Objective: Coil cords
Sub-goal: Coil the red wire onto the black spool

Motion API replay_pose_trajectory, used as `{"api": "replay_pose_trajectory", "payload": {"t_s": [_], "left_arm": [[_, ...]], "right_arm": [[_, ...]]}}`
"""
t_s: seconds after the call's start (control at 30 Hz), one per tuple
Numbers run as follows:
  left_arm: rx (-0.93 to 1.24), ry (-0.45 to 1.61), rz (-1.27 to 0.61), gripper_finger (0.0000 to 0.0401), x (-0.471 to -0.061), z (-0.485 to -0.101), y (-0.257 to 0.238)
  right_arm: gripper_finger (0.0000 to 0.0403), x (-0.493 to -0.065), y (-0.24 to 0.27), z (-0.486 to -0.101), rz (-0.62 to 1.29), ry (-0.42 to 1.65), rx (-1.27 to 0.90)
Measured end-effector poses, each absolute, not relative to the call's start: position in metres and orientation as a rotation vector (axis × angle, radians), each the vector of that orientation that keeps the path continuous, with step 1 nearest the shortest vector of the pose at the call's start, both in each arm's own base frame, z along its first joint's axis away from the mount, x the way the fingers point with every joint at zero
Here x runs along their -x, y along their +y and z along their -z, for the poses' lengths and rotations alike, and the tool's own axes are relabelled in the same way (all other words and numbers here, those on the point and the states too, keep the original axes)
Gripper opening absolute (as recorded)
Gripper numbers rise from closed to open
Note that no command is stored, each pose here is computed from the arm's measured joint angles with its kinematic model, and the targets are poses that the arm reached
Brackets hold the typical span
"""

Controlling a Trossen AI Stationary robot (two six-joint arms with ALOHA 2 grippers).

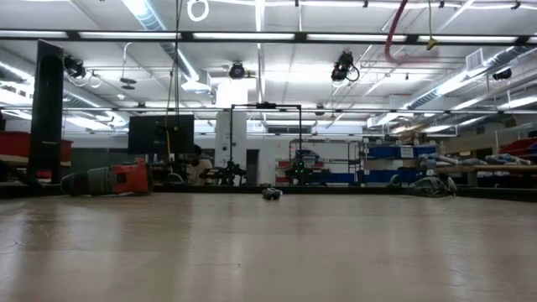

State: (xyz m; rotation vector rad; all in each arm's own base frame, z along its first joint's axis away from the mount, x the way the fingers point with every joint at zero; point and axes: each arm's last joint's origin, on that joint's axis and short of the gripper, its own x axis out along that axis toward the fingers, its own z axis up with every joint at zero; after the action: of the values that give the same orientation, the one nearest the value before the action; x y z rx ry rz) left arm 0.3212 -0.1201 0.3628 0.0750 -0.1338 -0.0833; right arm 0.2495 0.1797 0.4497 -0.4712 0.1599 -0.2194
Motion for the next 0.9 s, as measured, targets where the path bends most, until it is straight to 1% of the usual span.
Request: {"api": "replay_pose_trajectory", "payload": {"t_s": [0.1,0.33,0.57,0.73,0.9], "left_arm": [[-0.027,-0.222,0.125,0.0,-0.32,-0.356,-0.115],[0.045,-0.335,0.18,0.0,-0.317,-0.349,-0.106],[0.044,-0.419,0.25,0.0,-0.314,-0.353,-0.107],[0.031,-0.465,0.247,0.0,-0.312,-0.356,-0.106],[0.006,-0.542,0.252,0.0,-0.309,-0.362,-0.105]], "right_arm": [[0.0106,-0.245,0.183,-0.45,0.266,0.163,0.463],[0.0105,-0.245,0.182,-0.444,0.276,0.191,0.383],[0.0105,-0.248,0.176,-0.442,0.291,0.2,0.348],[0.0102,-0.25,0.174,-0.442,0.297,0.199,0.331],[0.01,-0.25,0.176,-0.442,0.246,0.202,0.329]]}}
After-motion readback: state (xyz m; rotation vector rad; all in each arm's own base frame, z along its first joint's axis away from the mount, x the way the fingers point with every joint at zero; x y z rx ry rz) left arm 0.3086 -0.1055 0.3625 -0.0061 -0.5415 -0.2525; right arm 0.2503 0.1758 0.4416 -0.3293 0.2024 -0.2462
